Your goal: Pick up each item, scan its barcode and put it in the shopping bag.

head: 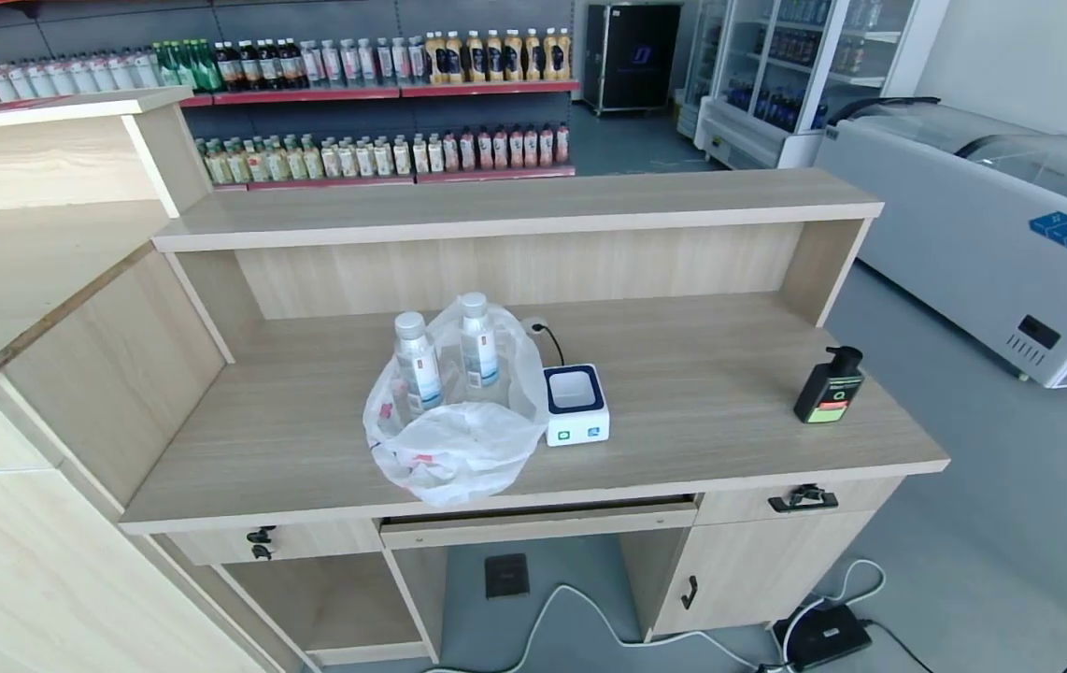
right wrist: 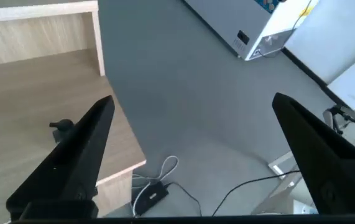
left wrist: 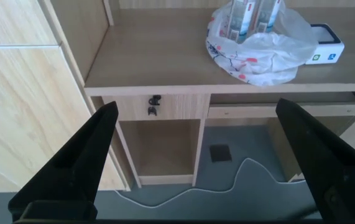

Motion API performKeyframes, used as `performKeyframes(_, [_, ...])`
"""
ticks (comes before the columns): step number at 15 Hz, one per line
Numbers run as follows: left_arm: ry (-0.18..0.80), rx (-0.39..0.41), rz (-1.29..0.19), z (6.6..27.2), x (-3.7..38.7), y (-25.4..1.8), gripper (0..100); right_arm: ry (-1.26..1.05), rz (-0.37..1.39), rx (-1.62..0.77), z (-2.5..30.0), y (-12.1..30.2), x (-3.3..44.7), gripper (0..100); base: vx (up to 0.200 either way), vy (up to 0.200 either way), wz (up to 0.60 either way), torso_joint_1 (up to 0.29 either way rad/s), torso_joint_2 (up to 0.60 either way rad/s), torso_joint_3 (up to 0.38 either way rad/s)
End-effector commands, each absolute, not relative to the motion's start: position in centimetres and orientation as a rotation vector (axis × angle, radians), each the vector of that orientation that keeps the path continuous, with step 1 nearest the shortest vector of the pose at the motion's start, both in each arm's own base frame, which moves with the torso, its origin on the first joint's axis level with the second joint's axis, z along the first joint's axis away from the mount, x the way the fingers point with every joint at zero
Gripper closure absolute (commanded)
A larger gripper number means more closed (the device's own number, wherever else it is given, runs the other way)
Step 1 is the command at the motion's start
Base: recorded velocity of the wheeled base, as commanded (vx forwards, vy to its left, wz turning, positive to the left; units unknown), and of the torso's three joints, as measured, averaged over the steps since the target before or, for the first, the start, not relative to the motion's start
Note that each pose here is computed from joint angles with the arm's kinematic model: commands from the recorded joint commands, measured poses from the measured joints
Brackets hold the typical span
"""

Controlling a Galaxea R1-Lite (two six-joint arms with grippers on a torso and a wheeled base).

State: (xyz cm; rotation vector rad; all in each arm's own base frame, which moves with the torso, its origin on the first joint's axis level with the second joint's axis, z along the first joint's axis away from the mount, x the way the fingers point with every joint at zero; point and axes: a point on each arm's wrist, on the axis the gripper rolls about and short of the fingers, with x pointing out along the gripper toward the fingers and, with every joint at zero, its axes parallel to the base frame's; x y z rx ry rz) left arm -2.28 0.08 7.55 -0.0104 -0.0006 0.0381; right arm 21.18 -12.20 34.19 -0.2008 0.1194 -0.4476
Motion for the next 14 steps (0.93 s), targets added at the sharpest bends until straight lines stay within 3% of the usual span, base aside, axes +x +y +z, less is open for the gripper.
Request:
performKeyframes(1, [0.000,-0.011,0.040,7.5,-2.3,0.1,0,0.190,-0.342,-0.283,28.1,-18.5,23.5,0,0.000,0.000,0.00,0.000,0.00,0.000])
performKeyframes(3, [0.000,-0.011,0.040,7.5,-2.3,0.1,0,0.205,-0.287,-0.323,24.0,-22.3,22.4,0,0.000,0.000,0.00,0.000,0.00,0.000])
performKeyframes(6, [0.000,-0.011,0.040,7.5,-2.3,0.1,0,0.232,-0.136,-0.241,20.5,-25.2,23.4,0,0.000,0.000,0.00,0.000,0.00,0.000])
performKeyframes(14, [0.000,-0.011,0.040,7.5,-2.3,0.1,0,0.198,-0.052,-0.216,20.2,-25.6,28.4,0,0.000,0.000,0.00,0.000,0.00,0.000])
